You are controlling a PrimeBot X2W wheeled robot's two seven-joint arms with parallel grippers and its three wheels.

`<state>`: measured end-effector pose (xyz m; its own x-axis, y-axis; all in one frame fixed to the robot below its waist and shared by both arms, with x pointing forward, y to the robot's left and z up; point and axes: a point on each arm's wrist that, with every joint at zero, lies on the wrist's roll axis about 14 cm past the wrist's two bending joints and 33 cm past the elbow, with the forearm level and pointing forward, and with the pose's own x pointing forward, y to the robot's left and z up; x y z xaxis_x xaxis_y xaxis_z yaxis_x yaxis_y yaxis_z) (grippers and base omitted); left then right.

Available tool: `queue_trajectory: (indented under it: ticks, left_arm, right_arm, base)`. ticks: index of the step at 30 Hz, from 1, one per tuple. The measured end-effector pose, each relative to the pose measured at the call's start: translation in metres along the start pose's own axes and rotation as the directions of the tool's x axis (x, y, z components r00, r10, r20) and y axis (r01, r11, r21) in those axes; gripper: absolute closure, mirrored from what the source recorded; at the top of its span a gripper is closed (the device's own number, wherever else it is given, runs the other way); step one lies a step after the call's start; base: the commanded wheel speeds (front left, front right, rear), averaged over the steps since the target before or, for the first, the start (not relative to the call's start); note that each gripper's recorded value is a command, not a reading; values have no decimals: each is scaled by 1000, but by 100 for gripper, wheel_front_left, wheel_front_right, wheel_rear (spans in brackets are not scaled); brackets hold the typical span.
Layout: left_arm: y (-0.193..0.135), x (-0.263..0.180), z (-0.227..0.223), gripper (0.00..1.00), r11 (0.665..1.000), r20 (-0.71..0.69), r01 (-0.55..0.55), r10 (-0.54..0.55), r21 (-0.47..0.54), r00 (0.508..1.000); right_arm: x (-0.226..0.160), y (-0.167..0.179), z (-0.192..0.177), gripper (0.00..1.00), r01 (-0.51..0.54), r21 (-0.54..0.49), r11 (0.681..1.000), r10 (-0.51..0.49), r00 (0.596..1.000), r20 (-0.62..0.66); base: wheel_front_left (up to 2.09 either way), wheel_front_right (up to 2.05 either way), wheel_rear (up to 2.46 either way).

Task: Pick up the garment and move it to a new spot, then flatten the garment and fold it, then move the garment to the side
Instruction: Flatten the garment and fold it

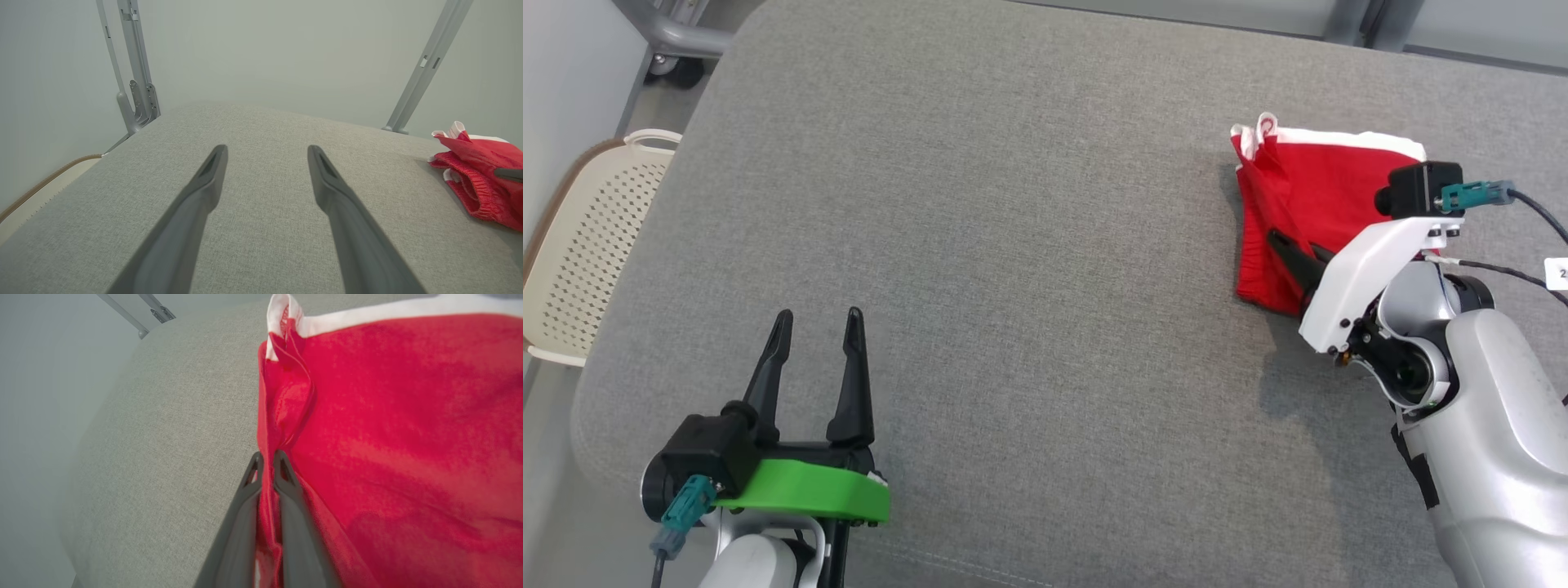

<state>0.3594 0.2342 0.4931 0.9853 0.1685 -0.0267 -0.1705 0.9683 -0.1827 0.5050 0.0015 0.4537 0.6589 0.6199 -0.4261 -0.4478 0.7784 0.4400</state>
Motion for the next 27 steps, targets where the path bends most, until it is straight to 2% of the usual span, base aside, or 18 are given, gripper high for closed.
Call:
queue_trajectory:
  ticks: [5, 6, 7, 8, 13, 15, 17, 21, 24, 27]
  left_arm:
    - [4, -11, 0, 0, 1000, 1, -13, 13, -10, 1000]
    - [4, -13, 0, 0, 1000, 1, -11, 11, -10, 1000]
    - [4, -14, 0, 0, 1000, 2, -11, 11, -10, 1000]
    - [4, -14, 0, 0, 1000, 4, -8, 8, -10, 1000]
    - [-3, -12, -1, 0, 1000, 4, 20, -20, -9, 1000]
    - [-5, -11, -1, 0, 1000, 5, 30, -30, -9, 1000]
    - [-9, -8, 1, 0, 999, 12, 43, -43, -11, 999]
    - [-18, -3, -2, 0, 997, 5, 71, -71, -15, 997]
    - [-21, 0, -8, 0, 997, -10, 82, -82, -17, 997]
    - [-20, 3, -13, 0, 997, -25, 81, -82, -12, 996]
  right_arm:
    - [2, 16, -11, 100, -23, -22, 999, 23, 999, -24]
    - [2, 22, -12, 84, -33, -29, 999, 32, 999, -25]
    - [1, 27, -13, 51, -44, -37, 998, 43, 999, -24]
    - [1, 33, -12, 0, -55, -43, 998, 54, 998, -17]
    - [-13, 43, 15, 0, -85, -44, 995, 89, 991, 99]
    - [-26, 35, 35, 0, -74, -16, 997, 75, 982, 175]
    - [-42, 7, 42, 0, -13, 12, 1000, 10, 976, 216]
    - [-72, -65, 23, 0, 177, 65, 982, -186, 966, 177]
    - [-77, -93, 4, 0, 252, 96, 963, -263, 956, 128]
    - [-75, -106, -9, 0, 281, 148, 948, -297, 950, 94]
  base:
    - [0, 0, 0]
    - [0, 0, 0]
    - [0, 0, 0]
    - [0, 0, 0]
    - [0, 0, 0]
    - [0, 0, 0]
    - [0, 0, 0]
    - [0, 0, 0]
    - [0, 0, 0]
    - [0, 0, 0]
